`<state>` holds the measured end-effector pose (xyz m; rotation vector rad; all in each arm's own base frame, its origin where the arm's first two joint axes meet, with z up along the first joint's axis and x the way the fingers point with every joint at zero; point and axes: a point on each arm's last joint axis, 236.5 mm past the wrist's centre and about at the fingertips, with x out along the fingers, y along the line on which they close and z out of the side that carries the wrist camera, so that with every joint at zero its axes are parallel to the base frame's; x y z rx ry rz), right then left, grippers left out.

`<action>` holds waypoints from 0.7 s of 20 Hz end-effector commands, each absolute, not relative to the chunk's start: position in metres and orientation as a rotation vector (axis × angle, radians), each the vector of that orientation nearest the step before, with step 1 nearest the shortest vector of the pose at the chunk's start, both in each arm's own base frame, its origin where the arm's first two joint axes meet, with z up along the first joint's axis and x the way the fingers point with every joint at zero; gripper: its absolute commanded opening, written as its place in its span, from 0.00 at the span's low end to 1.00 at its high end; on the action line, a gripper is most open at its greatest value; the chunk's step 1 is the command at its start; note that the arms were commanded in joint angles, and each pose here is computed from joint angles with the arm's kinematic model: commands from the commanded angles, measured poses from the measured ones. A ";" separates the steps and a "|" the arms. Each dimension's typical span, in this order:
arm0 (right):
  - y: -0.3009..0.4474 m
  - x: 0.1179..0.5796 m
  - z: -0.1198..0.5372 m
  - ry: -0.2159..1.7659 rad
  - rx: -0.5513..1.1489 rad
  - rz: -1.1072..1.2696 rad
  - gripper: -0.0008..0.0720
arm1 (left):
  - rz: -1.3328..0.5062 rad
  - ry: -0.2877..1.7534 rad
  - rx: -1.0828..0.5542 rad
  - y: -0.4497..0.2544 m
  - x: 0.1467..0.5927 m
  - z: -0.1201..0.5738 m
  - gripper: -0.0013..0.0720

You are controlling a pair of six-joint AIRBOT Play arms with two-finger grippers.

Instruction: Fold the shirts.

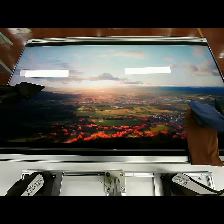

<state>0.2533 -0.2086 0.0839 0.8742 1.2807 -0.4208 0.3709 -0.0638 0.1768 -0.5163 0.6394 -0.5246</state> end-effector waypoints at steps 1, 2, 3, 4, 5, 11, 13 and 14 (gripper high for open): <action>-0.202 0.218 0.066 1.429 0.880 -0.453 0.10 | -0.529 0.644 -0.516 -0.065 0.370 0.176 0.07; -0.202 0.207 0.060 1.475 0.871 -0.476 0.10 | -0.529 0.644 -0.516 -0.065 0.370 0.176 0.07; -0.201 0.197 0.052 1.518 0.861 -0.483 0.10 | -0.529 0.644 -0.516 -0.065 0.370 0.176 0.07; -0.200 0.188 0.044 1.560 0.850 -0.493 0.10 | -0.529 0.644 -0.516 -0.065 0.370 0.176 0.07; -0.202 0.180 0.035 1.590 0.842 -0.515 0.10 | -0.529 0.644 -0.517 -0.065 0.370 0.176 0.07; -0.186 0.151 -0.016 1.706 0.863 -0.538 0.10 | -0.529 0.644 -0.517 -0.065 0.370 0.176 0.07; -0.185 0.137 -0.030 1.753 0.846 -0.567 0.10 | -0.529 0.644 -0.517 -0.065 0.370 0.176 0.07; -0.187 0.128 -0.034 1.780 0.823 -0.590 0.10 | -0.529 0.644 -0.517 -0.065 0.370 0.176 0.07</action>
